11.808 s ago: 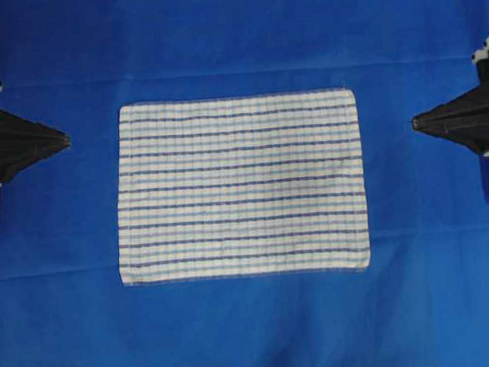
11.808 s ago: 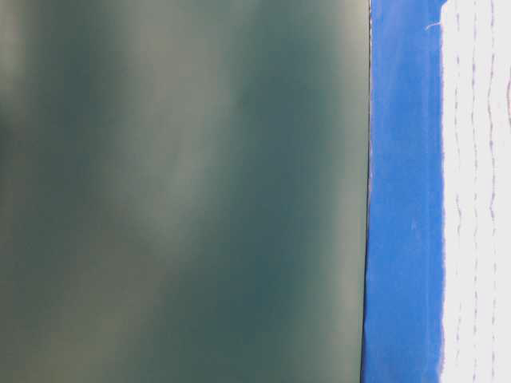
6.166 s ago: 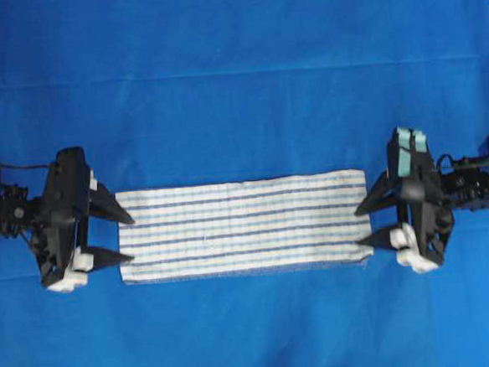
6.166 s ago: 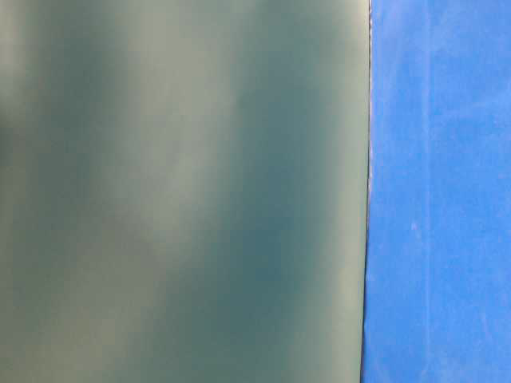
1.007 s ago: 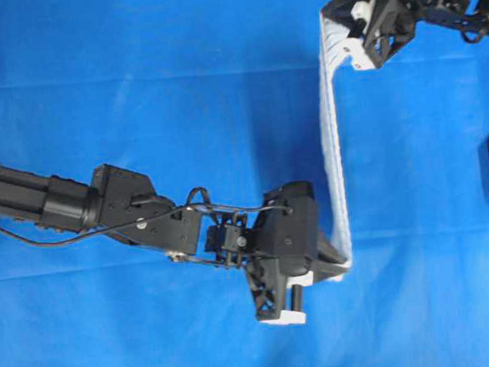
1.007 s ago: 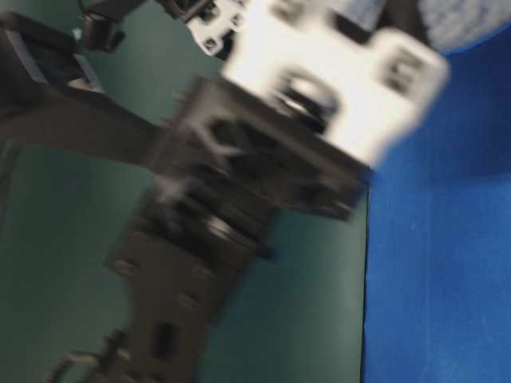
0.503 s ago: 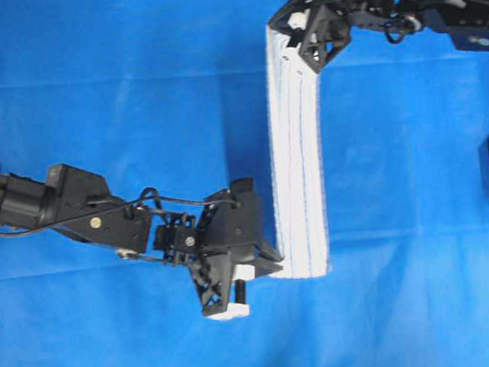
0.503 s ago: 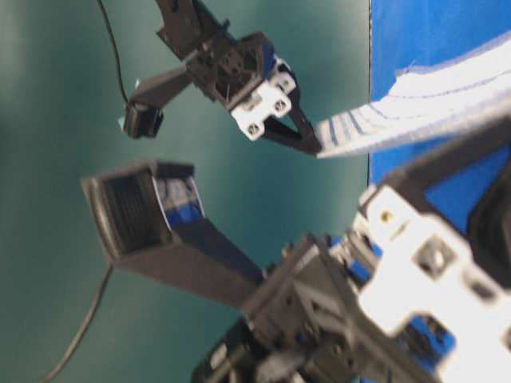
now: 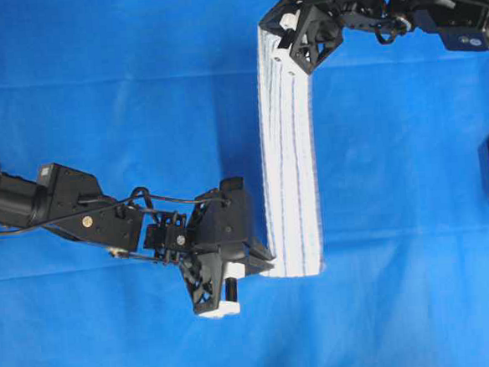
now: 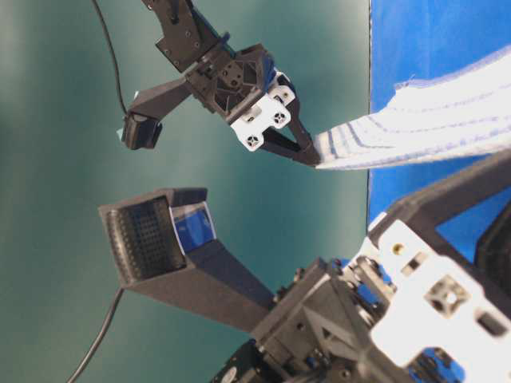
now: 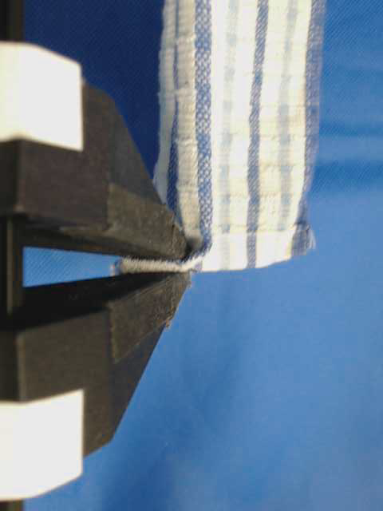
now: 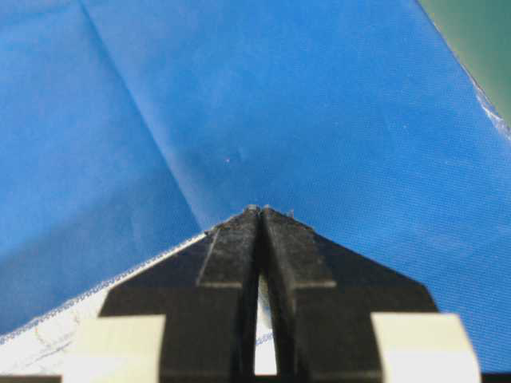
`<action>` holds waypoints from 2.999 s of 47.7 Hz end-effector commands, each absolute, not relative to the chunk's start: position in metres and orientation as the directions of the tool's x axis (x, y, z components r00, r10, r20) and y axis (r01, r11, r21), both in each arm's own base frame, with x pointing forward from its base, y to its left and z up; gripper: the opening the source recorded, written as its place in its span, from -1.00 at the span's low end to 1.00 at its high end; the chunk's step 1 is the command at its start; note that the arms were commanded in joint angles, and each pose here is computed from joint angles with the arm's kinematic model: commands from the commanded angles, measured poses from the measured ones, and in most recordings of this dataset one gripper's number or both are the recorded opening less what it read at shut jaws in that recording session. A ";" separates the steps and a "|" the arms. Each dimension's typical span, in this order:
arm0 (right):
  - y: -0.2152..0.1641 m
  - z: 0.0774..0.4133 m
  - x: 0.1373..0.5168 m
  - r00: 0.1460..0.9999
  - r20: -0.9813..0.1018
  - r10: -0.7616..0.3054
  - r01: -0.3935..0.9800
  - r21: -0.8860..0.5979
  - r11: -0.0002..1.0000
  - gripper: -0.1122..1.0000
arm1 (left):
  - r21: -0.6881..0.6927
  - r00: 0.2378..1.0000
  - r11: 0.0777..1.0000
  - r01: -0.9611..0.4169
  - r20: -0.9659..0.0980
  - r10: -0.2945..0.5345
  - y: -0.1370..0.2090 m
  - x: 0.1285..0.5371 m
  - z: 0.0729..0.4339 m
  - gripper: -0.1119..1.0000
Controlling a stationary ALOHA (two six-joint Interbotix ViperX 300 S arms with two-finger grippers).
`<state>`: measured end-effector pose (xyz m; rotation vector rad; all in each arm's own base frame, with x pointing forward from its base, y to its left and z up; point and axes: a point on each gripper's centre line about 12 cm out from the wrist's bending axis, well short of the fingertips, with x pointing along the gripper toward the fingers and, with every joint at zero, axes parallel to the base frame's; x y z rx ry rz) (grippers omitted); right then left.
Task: Fold the blue towel.
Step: 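Lay the strip down vertically, open both grippers and withdraw sideways, then move both grippers to the strip's far end and grasp its corners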
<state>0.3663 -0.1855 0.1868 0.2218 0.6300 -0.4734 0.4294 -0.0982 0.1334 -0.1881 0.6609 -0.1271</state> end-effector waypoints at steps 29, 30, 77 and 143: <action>-0.170 0.233 0.348 0.773 -0.510 -0.378 0.457 0.033 0.889 0.24 | -0.178 0.749 0.982 0.065 -0.641 -0.166 -0.086 0.394 0.200 0.48; -0.168 0.235 0.345 0.776 -0.505 -0.377 0.454 0.033 0.890 0.23 | -0.177 0.751 0.982 0.065 -0.639 -0.165 -0.084 0.392 0.202 0.47; -0.064 0.251 0.240 0.933 -0.254 -0.254 0.286 0.098 0.953 0.23 | -0.087 0.975 0.989 -0.123 -0.195 0.105 0.027 0.268 0.244 0.47; -0.205 0.095 0.295 0.669 -0.571 -0.476 0.605 0.045 0.795 0.42 | -0.061 0.766 0.863 -0.501 -0.496 0.409 0.203 0.391 0.082 0.82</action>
